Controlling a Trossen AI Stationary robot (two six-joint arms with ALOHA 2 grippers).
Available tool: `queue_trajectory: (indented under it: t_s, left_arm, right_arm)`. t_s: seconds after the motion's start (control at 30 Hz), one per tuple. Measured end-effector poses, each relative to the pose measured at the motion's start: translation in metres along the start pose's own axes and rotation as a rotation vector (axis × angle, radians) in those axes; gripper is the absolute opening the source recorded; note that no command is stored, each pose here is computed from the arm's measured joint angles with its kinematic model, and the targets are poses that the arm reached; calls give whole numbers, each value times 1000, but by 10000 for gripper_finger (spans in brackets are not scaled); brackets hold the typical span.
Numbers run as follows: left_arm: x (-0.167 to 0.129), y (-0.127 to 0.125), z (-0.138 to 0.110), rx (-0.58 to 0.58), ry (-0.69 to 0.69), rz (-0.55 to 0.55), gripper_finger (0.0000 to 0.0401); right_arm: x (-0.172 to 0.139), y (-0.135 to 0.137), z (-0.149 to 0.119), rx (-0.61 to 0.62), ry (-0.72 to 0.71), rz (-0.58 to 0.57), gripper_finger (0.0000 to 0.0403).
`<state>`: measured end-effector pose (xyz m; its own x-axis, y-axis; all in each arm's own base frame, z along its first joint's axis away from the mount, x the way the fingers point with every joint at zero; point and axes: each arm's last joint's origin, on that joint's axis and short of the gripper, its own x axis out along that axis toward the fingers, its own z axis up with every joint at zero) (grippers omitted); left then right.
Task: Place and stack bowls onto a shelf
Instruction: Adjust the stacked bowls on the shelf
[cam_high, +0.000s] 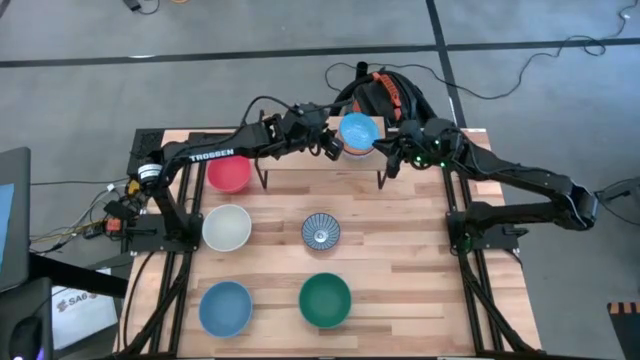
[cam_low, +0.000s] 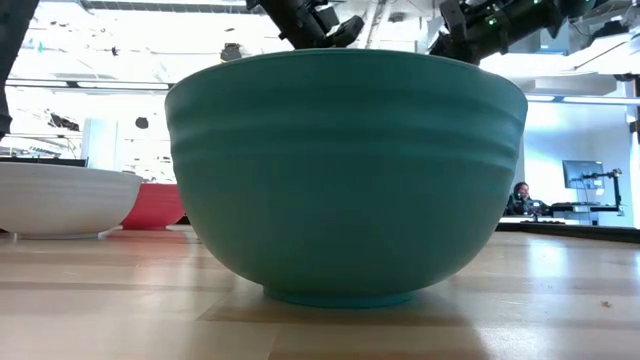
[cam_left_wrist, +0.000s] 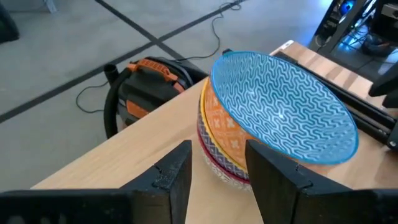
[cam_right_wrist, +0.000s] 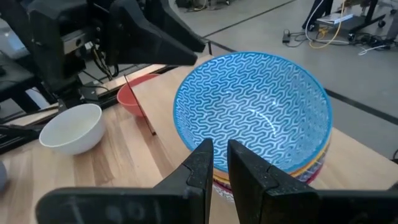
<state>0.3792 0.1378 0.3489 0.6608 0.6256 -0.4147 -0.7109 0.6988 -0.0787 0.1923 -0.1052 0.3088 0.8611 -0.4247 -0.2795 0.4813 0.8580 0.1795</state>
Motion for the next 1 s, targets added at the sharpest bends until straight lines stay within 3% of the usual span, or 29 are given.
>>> queue_trajectory:
  t_s: [0.13,0.2,0.4,0.7,1.0]
  left_arm:
    - [-4,-1,9,32,-77,-15,124]
    - [-6,-4,16,80,-127,-77,117]
    - [11,-3,5,220,-68,-173,92]
    - [29,8,0,211,-39,-174,46]
    - [30,9,1,193,-44,-162,33]
  right_arm:
    - [0,0,0,0,4,-3,74]
    - [0,0,0,0,3,-3,74]
    - [-2,0,0,1,4,0,74]
    - [-13,-1,1,-9,8,-8,74]
    - [-21,-4,4,-12,-18,-21,74]
